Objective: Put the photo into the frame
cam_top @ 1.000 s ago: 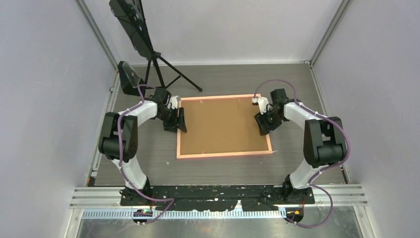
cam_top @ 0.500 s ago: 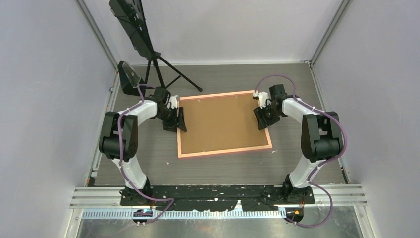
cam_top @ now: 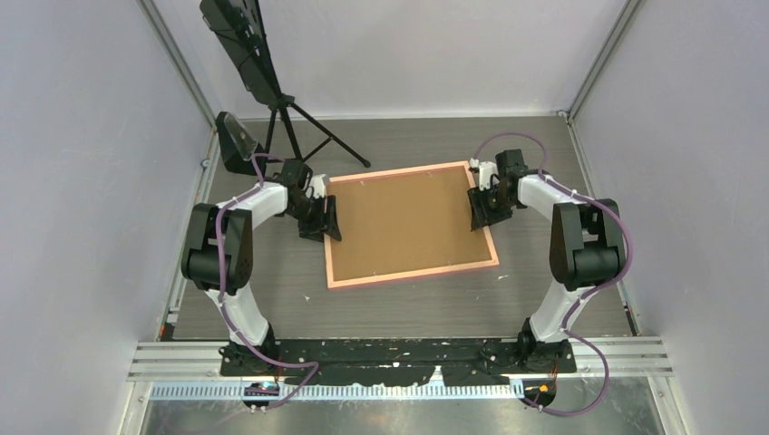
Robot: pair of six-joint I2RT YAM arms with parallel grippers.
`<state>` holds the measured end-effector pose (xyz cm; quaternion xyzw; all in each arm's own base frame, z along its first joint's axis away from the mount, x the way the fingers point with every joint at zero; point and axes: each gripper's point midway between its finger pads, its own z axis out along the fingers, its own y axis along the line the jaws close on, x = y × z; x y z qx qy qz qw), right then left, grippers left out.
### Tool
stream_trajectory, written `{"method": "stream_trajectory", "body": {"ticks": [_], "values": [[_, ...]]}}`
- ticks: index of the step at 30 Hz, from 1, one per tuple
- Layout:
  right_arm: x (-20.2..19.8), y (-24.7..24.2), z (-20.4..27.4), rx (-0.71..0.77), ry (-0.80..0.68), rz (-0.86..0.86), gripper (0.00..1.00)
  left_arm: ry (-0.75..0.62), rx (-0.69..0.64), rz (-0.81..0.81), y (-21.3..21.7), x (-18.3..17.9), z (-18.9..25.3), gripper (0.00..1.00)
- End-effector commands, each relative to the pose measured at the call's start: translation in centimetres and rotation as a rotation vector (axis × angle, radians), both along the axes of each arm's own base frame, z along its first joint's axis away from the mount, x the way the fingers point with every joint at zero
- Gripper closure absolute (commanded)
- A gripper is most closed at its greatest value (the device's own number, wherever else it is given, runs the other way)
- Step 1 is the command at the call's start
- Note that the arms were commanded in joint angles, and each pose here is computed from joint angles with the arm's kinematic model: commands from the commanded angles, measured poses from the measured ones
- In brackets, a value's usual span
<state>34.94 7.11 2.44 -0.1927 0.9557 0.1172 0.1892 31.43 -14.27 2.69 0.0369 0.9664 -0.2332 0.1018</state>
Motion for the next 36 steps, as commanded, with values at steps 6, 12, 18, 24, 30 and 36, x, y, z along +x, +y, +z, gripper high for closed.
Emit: {"method": "stream_trajectory", "body": {"ticks": [6, 12, 18, 24, 30, 36], "values": [[2.8, 2.1, 0.6, 0.105, -0.060, -0.039, 0.51, 0.018, -0.019, -0.040, -0.8, -0.2, -1.4, 0.44], [2.6, 2.3, 0.7, 0.113, -0.052, -0.025, 0.47, 0.023, -0.022, -0.040, -0.8, -0.2, -1.5, 0.44], [2.4, 1.7, -0.4, 0.071, -0.030, -0.049, 0.45, 0.020, -0.022, -0.039, -0.8, -0.1, -1.5, 0.44], [1.6, 1.1, -0.8, 0.033, -0.012, -0.016, 0.49, 0.022, -0.020, -0.040, -0.8, -0.2, -1.5, 0.44], [0.1, 1.0, -0.8, 0.019, 0.019, 0.106, 0.49, 0.021, -0.019, -0.039, -0.8, -0.2, -1.5, 0.44], [-0.6, 1.1, -1.4, 0.004, 0.060, 0.186, 0.47, 0.019, -0.017, -0.039, -0.8, -0.1, -1.5, 0.44]]}}
